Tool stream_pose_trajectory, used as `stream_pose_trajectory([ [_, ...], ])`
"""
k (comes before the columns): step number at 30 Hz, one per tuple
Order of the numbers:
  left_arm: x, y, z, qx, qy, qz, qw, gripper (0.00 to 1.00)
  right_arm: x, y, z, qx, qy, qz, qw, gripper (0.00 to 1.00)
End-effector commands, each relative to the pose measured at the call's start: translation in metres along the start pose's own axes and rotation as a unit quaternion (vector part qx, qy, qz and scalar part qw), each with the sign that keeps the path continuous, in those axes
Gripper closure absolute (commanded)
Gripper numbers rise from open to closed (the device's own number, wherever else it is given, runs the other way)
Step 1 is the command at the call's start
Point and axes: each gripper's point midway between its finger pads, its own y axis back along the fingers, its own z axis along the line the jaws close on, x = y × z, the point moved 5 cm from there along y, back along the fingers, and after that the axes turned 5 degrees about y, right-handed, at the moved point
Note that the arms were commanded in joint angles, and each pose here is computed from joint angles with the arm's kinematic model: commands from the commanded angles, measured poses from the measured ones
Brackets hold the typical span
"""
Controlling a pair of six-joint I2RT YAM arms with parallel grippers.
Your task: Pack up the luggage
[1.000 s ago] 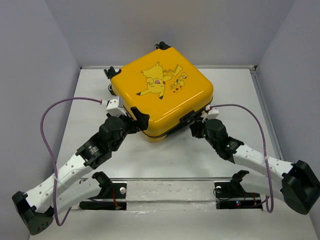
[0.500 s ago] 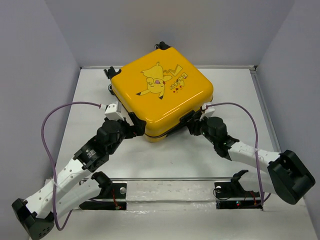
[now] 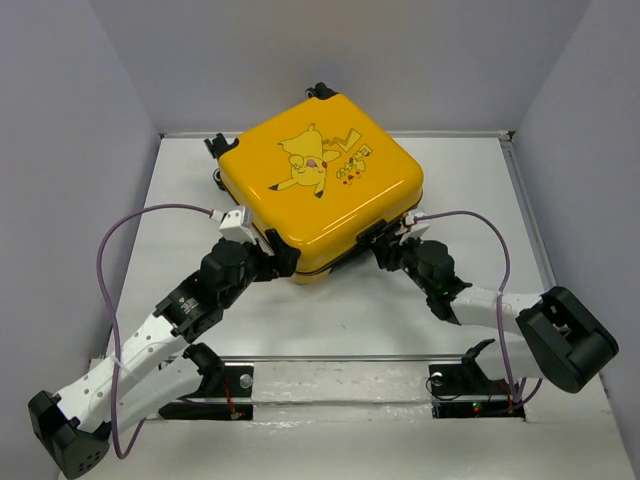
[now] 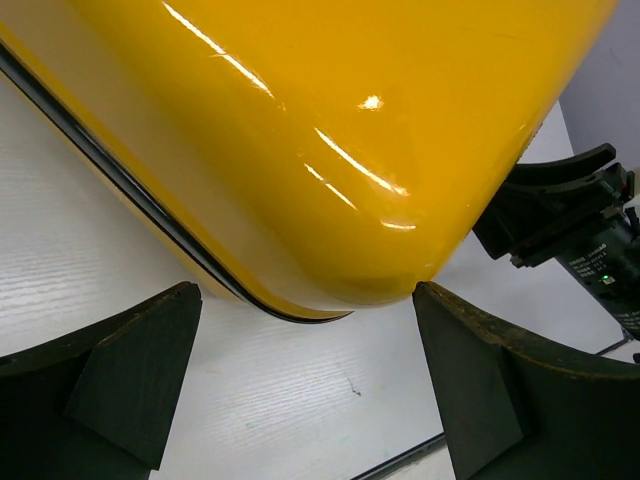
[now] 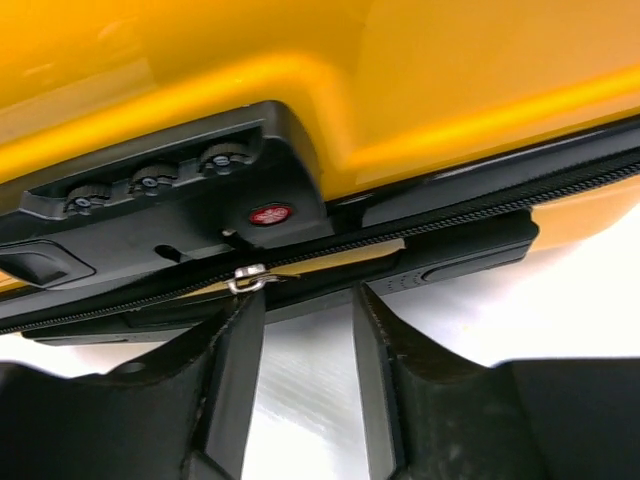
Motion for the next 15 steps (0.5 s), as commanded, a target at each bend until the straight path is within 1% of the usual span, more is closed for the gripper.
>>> stream_pose_trajectory([
  [1,-0.010,-0.002,-0.010,0.027,0.016,-0.027,0.999,0.01,-0.085,-0.013,0.020,-0.055,-0.013,-0.181,0.982,0.59],
  [2,-0.008,-0.003,-0.009,0.027,0.018,-0.026,0.999,0.01,-0.092,-0.012,0.022,-0.060,-0.021,-0.199,0.978,0.60],
  [3,-0.006,-0.003,-0.008,0.028,0.019,-0.024,0.999,0.01,-0.094,-0.012,0.027,-0.077,-0.026,-0.202,0.976,0.62],
  [7,0.002,-0.009,-0.009,0.037,0.026,-0.013,0.999,0.01,-0.103,-0.005,0.033,-0.099,-0.080,-0.231,0.965,0.77],
  [8,0.004,-0.011,-0.008,0.035,0.024,-0.011,0.999,0.01,-0.108,-0.003,0.036,-0.107,-0.087,-0.241,0.960,0.79],
  [10,0.002,-0.012,-0.009,0.038,0.024,-0.016,0.999,0.01,-0.111,-0.001,0.040,-0.124,-0.099,-0.242,0.957,0.81],
  [13,-0.003,-0.013,-0.013,0.045,0.023,-0.027,0.998,0.01,-0.112,0.004,0.046,-0.146,-0.114,-0.238,0.953,0.90],
  [14,-0.005,-0.013,-0.014,0.047,0.023,-0.030,0.998,0.01,-0.111,0.005,0.046,-0.146,-0.117,-0.233,0.954,0.92],
  [15,-0.007,-0.014,-0.016,0.049,0.021,-0.033,0.998,0.01,-0.106,0.006,0.047,-0.149,-0.118,-0.213,0.958,0.92],
])
